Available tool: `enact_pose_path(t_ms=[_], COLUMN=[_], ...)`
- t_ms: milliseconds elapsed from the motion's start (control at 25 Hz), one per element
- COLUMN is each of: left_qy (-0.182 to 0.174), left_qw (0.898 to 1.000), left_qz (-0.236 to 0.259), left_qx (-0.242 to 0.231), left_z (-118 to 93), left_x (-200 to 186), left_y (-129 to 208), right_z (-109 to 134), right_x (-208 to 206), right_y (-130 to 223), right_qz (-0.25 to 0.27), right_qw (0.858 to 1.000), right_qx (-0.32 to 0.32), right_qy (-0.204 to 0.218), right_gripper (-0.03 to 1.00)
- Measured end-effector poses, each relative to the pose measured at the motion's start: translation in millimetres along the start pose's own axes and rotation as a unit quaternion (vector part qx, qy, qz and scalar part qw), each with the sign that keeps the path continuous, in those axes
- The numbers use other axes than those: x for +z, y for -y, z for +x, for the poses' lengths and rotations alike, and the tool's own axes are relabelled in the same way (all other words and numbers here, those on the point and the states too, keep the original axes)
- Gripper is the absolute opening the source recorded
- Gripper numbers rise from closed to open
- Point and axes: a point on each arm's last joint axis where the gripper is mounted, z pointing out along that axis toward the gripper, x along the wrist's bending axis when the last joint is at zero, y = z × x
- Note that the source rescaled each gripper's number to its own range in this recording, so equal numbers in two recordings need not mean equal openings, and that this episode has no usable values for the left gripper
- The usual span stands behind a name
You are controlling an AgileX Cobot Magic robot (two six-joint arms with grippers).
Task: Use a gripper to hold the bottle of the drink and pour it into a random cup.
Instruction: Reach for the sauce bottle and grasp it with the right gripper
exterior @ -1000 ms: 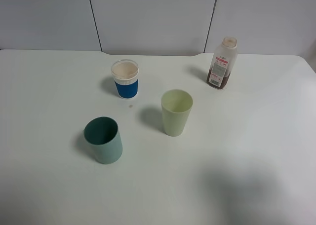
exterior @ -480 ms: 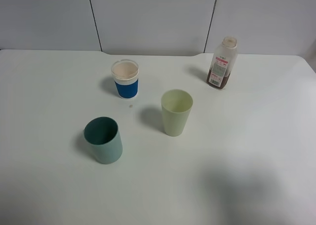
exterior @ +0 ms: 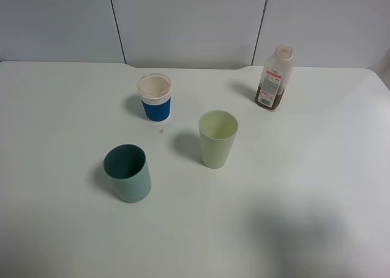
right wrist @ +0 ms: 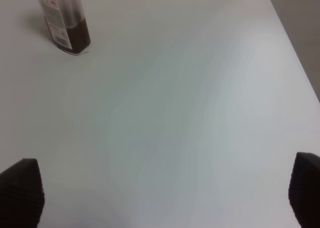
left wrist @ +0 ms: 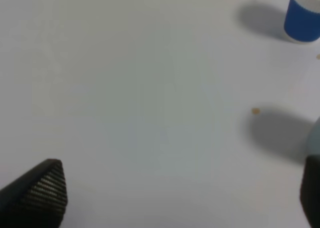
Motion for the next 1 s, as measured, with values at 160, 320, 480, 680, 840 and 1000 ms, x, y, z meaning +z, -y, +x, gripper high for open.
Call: enact_pose_path(t_ms=[160, 320, 480, 680, 840, 1000], left_qy=[0.000, 0.000, 0.000, 0.000, 0.000, 0.000], left_qw=[1.000, 1.000, 1.000, 1.000, 1.000, 1.000], left_qz=[0.000, 0.000, 0.000, 0.000, 0.000, 0.000], left_qx=[0.000, 0.000, 0.000, 0.000, 0.000, 0.000], left_z=[0, 0, 0, 0, 0, 0], left_x=[0, 0, 0, 0, 0, 0], left_y=[0, 0, 0, 0, 0, 0], right_z=[0, 0, 0, 0, 0, 0], right_x=[0, 0, 0, 0, 9, 20], right_y=[0, 0, 0, 0, -5, -12], right_qz=[0.000, 0.000, 0.000, 0.002, 0.032, 0.071], right_qw=[1.000, 1.000, 1.000, 1.000, 0.999, 0.997], right_qx=[0.000, 0.000, 0.000, -0.001, -0.003, -0.004], right_qy=[0.000, 0.000, 0.000, 0.000, -0.001, -0.002], right_gripper=[1.00, 1.00, 1.00, 1.00, 1.00, 1.00])
